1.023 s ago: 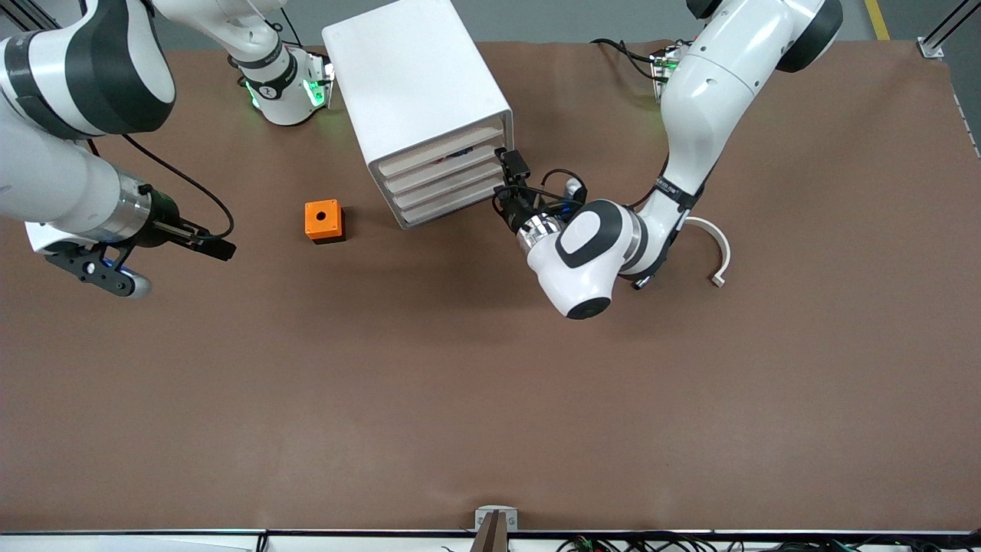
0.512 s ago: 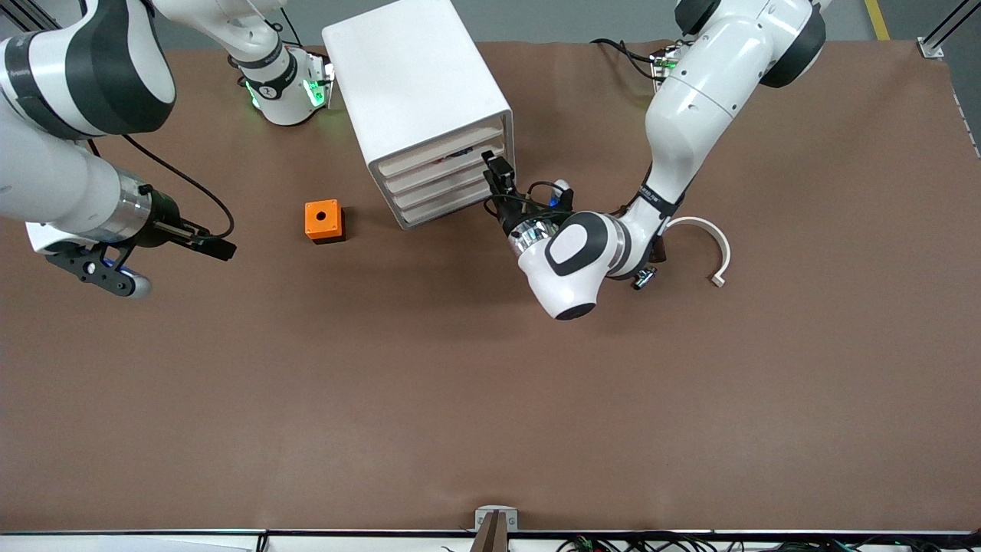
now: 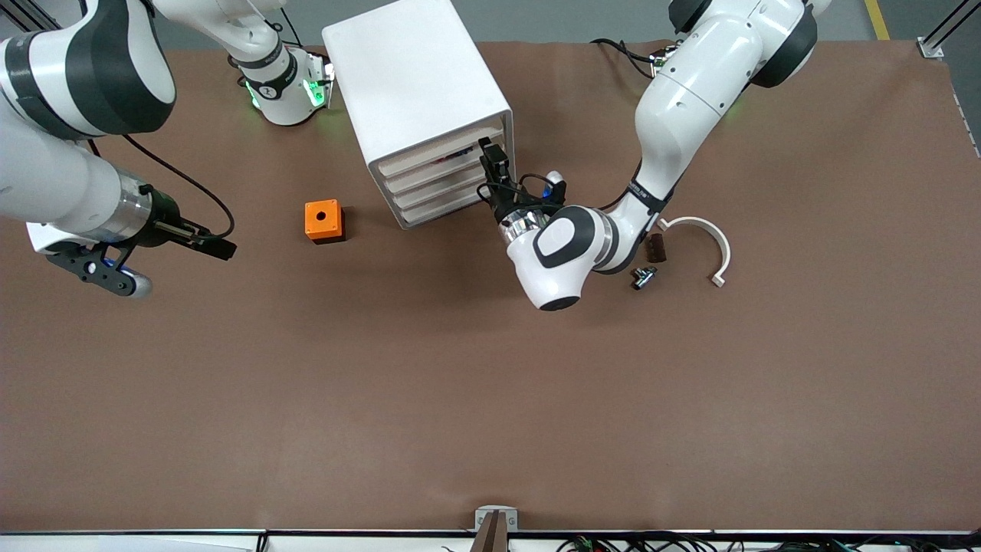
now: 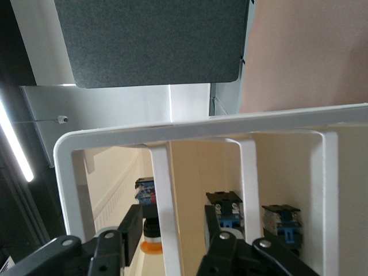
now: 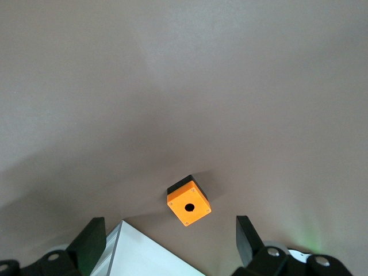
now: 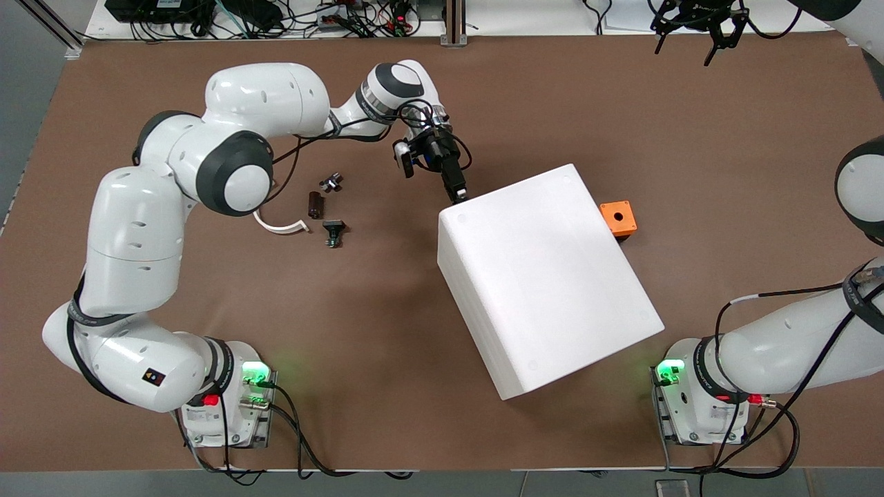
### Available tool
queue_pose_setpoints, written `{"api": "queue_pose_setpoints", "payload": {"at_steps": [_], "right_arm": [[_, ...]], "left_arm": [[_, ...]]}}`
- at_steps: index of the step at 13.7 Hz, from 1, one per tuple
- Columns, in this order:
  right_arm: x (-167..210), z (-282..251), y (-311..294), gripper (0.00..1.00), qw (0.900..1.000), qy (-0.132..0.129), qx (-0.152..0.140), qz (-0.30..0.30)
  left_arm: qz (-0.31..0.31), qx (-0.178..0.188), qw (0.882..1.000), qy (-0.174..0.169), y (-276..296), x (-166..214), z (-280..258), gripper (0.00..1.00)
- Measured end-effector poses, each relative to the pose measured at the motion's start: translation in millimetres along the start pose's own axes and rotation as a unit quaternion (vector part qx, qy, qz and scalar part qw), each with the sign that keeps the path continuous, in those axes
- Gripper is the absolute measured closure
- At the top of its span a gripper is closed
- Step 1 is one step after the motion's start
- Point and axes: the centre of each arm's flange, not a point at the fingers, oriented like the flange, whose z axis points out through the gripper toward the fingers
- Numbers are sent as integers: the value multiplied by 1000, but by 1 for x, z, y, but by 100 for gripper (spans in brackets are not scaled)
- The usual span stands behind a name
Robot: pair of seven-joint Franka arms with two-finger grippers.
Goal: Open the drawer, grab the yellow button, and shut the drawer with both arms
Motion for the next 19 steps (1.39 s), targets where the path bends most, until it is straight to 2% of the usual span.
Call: {"api": "queue_pose_setpoints", "payload": {"at_steps": [5,6,7,9,10,12,16,19], "right_arm": [[-1,1,-1,0,1000,-1,0,-1],[-1,1,-2,0,1000,-1,0,0],[-3,1,-4,0,1000,-1,-1,2],[-10,3,-15,0,1000,-1,-2,2],[-17,5,-26,0,1000,1,-2,6],[-40,7,-56,0,1000,6,-5,17],[-104,7,-115,0,999,18,-10,45],[-149,10,-150,0,997,34,6,71]], "left_arm": [[-6,5,1000,21,-4,-9,23,54],[-6,6,1000,23,-4,-10,27,60],[-6,6,1000,26,-5,-11,30,60],[-6,7,999,31,-5,-13,35,77],[-6,7,999,31,-5,-13,36,82],[-7,7,999,31,-4,-12,35,87],[-14,7,999,29,-3,-11,34,89],[-16,7,1000,21,-1,-7,23,89]]}}
